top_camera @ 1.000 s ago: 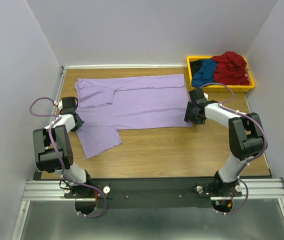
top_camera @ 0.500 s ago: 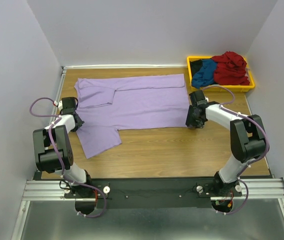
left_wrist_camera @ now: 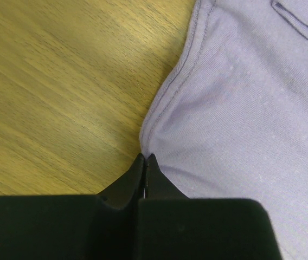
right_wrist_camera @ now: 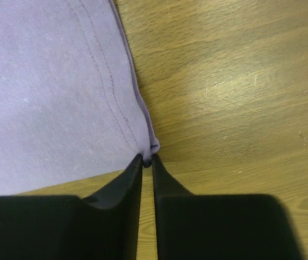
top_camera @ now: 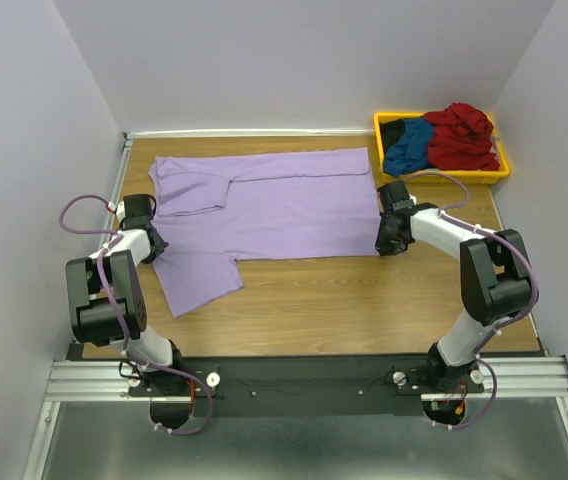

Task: Fold and stack the t-shirts
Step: Fold the tshirt

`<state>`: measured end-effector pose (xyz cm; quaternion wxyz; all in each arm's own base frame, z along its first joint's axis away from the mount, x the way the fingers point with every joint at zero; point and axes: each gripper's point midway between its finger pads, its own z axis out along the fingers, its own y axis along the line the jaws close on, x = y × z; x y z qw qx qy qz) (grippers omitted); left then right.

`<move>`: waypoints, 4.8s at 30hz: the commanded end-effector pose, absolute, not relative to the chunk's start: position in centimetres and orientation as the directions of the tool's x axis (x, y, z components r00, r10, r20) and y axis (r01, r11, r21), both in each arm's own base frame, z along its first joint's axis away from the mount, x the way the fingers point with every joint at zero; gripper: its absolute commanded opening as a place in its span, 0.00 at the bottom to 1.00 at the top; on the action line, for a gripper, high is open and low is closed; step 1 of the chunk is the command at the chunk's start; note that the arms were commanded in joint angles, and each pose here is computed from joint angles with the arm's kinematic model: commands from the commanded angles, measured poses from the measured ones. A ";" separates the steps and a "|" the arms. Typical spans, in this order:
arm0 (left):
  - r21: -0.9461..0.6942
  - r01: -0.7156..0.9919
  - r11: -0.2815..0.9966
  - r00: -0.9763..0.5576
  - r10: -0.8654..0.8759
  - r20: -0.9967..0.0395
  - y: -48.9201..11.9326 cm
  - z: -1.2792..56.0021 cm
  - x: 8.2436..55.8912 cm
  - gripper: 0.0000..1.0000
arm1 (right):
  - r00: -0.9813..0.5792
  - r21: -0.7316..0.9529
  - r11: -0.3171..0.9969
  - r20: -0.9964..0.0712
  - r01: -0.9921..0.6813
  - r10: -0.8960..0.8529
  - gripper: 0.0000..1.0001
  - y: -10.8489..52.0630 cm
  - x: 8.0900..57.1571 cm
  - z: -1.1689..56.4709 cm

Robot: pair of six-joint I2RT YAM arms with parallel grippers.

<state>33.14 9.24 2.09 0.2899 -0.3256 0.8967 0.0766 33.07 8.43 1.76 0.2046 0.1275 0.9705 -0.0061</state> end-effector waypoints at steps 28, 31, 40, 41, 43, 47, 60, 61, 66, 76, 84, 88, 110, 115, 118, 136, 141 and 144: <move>-0.131 -0.605 0.785 -0.568 -0.541 -0.620 10.1 9.6 41.0 0.00 | -0.859 -0.092 0.974 -0.495 0.206 0.135 0.01 7.2 42.3 7.3; -0.137 -0.602 0.786 -0.559 -0.538 -0.631 10.5 10.2 43.1 0.00 | -0.856 -0.091 0.974 -0.498 0.208 0.136 0.01 7.2 43.7 6.8; -0.147 -0.587 0.796 -0.582 -0.541 -0.608 10.5 8.9 45.5 0.00 | -0.836 -0.117 0.967 -0.534 0.224 0.129 0.01 6.8 46.8 6.9; -0.142 -0.586 0.797 -0.586 -0.539 -0.606 10.6 8.7 45.6 0.00 | -0.827 -0.115 0.967 -0.547 0.225 0.128 0.01 6.9 47.3 7.3; -0.131 -0.588 0.798 -0.590 -0.535 -0.605 10.7 8.4 45.7 0.00 | -0.827 -0.121 0.968 -0.550 0.222 0.121 0.01 6.9 47.8 7.2; -0.123 -0.586 0.801 -0.605 -0.534 -0.590 10.7 7.3 45.9 0.00 | -0.824 -0.135 0.966 -0.556 0.221 0.111 0.01 6.9 49.0 6.7; -0.111 -0.605 0.789 -0.596 -0.541 -0.593 11.1 6.2 46.4 0.00 | -0.828 -0.159 0.961 -0.551 0.226 0.104 0.01 6.9 50.3 4.5; -0.109 -0.605 0.788 -0.593 -0.539 -0.598 11.1 6.3 46.4 0.00 | -0.829 -0.160 0.961 -0.549 0.224 0.102 0.01 6.9 50.3 4.4; -0.123 -0.606 0.786 -0.579 -0.542 -0.609 11.0 6.7 46.7 0.06 | -0.829 -0.161 0.961 -0.549 0.224 0.102 0.08 6.8 50.4 4.3; -0.187 -0.588 0.787 -0.498 -0.535 -0.682 10.4 11.6 45.1 0.42 | -0.788 -0.025 0.978 -0.597 0.205 0.150 0.36 8.3 48.8 9.4; -0.218 -0.569 0.793 -0.486 -0.539 -0.688 8.9 11.6 40.0 0.49 | -0.821 0.196 0.974 -0.534 0.110 0.200 0.33 11.9 44.7 8.1; -0.243 -0.536 0.809 -0.518 -0.542 -0.662 7.5 9.3 38.5 0.47 | -0.820 0.291 0.953 -0.522 0.089 0.236 0.29 13.4 44.3 7.4; -0.181 -0.649 0.739 -0.493 -0.590 -0.640 12.3 4.1 42.7 0.10 | -0.821 0.326 0.928 -0.471 0.178 0.323 0.22 11.3 45.1 2.3; -0.147 -0.656 0.741 -0.529 -0.589 -0.611 12.3 2.1 42.1 0.05 | -0.827 0.307 0.925 -0.443 0.223 0.346 0.22 9.5 44.2 0.5; -0.098 -0.667 0.739 -0.557 -0.582 -0.593 12.7 1.1 41.4 0.05 | -0.837 0.262 0.931 -0.422 0.255 0.348 0.22 7.7 43.2 -1.1; -0.123 -0.662 0.740 -0.519 -0.571 -0.636 12.0 6.1 38.8 0.52 | -0.817 0.265 0.952 -0.508 0.155 0.274 0.36 7.8 42.7 4.5; -0.120 -0.643 0.757 -0.553 -0.567 -0.611 9.8 6.2 35.1 0.57 | -0.819 0.262 0.955 -0.512 0.137 0.258 0.55 8.3 41.0 5.6; -0.125 -0.613 0.780 -0.596 -0.560 -0.576 7.7 5.5 33.3 0.57 | -0.821 0.261 0.957 -0.513 0.130 0.252 0.64 8.7 40.2 6.1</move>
